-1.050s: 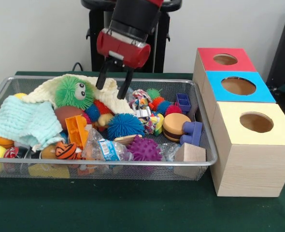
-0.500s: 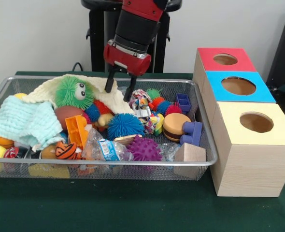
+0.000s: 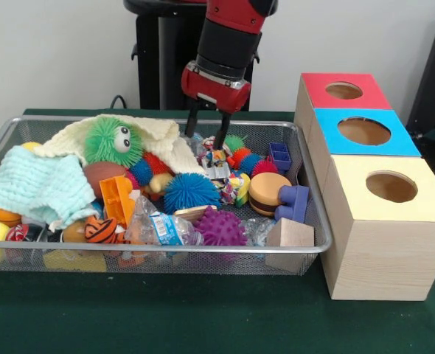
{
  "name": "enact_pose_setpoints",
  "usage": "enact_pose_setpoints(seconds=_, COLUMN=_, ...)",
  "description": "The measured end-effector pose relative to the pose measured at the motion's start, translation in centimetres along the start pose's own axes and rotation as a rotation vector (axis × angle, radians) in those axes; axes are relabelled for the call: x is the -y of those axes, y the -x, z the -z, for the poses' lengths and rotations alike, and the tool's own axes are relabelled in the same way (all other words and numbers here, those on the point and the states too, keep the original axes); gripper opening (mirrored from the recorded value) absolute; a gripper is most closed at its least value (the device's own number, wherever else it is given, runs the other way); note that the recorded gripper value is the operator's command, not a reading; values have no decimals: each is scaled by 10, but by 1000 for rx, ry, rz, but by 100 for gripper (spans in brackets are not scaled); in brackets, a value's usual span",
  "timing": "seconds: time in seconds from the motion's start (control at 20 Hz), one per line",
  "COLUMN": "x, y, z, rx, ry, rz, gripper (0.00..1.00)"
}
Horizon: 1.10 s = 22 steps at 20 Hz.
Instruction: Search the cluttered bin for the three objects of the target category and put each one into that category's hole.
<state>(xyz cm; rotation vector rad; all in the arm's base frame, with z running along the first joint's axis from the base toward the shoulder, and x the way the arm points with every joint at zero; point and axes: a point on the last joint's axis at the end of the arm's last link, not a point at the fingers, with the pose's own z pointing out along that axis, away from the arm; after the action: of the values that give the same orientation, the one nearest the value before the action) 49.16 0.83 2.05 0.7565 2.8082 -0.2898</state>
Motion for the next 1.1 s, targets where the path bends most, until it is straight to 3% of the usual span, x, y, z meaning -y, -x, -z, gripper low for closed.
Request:
enact_pose_setpoints(seconds=0.45, x=-3, y=-20, z=-3, rx=-54, ry=14, rz=-16, gripper=100)
enact_pose_setpoints(seconds=1.1, x=17, y=-44, z=-8, rx=-138, ry=11, rz=-71, gripper=100)
